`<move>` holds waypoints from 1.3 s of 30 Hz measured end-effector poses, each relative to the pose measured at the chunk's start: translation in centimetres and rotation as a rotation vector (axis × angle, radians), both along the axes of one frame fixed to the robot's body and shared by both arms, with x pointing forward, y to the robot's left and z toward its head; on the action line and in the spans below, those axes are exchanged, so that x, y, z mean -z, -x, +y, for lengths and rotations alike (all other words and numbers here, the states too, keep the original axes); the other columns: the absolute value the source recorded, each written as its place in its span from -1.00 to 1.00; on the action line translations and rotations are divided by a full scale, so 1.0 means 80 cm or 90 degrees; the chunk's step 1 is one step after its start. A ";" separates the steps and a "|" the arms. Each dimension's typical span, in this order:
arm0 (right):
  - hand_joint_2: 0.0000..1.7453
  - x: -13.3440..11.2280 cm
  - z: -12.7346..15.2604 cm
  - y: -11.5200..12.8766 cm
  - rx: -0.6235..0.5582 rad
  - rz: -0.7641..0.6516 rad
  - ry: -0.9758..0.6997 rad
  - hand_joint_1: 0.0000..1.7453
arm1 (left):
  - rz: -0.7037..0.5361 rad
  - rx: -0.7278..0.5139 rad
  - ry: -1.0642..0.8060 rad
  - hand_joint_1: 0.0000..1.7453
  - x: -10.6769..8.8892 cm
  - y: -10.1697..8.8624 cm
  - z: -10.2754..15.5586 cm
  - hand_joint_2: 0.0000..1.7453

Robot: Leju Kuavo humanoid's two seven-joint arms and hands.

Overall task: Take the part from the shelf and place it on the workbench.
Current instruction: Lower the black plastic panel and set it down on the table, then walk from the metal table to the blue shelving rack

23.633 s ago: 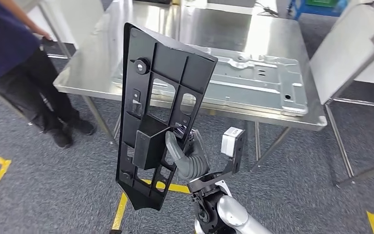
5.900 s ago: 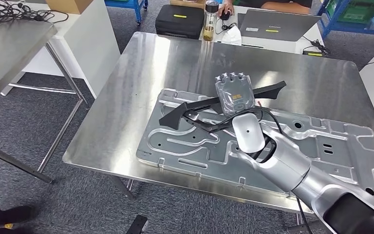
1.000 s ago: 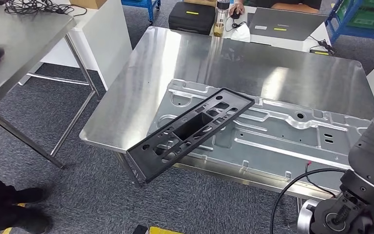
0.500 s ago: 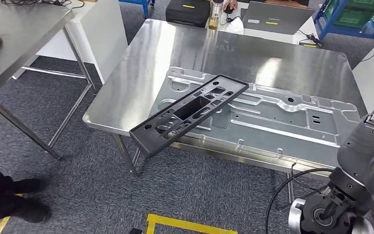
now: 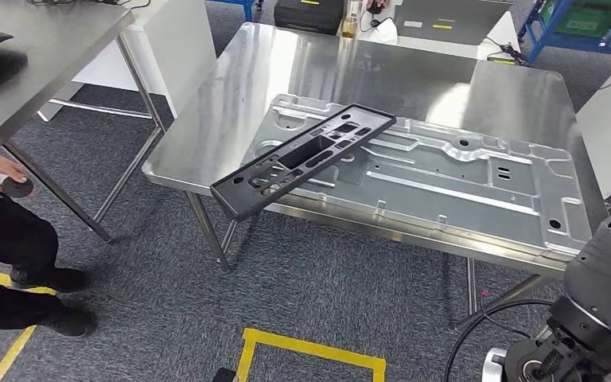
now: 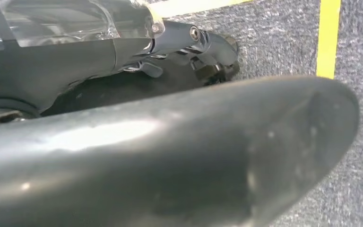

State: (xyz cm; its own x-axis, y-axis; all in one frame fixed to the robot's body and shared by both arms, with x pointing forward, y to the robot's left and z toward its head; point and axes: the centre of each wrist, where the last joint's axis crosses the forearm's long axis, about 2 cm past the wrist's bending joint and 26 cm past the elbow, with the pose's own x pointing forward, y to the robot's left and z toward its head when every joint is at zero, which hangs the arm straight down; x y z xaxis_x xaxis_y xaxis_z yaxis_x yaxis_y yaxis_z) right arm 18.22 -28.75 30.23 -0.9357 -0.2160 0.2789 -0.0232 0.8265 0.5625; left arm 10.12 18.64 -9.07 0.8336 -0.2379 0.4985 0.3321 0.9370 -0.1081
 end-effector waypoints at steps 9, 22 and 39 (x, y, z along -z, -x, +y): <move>-1.00 0.006 -0.001 0.004 0.002 0.003 0.003 -1.00 | -0.026 -0.061 -0.030 -1.00 0.002 -0.006 0.020 -1.00; -1.00 0.031 -0.016 0.021 -0.014 0.037 0.001 -1.00 | 0.020 -0.106 -0.070 -1.00 0.012 0.008 0.063 -1.00; -1.00 0.043 -0.028 0.026 0.031 0.057 -0.033 -1.00 | 0.032 -0.111 -0.085 -1.00 0.015 0.018 0.076 -1.00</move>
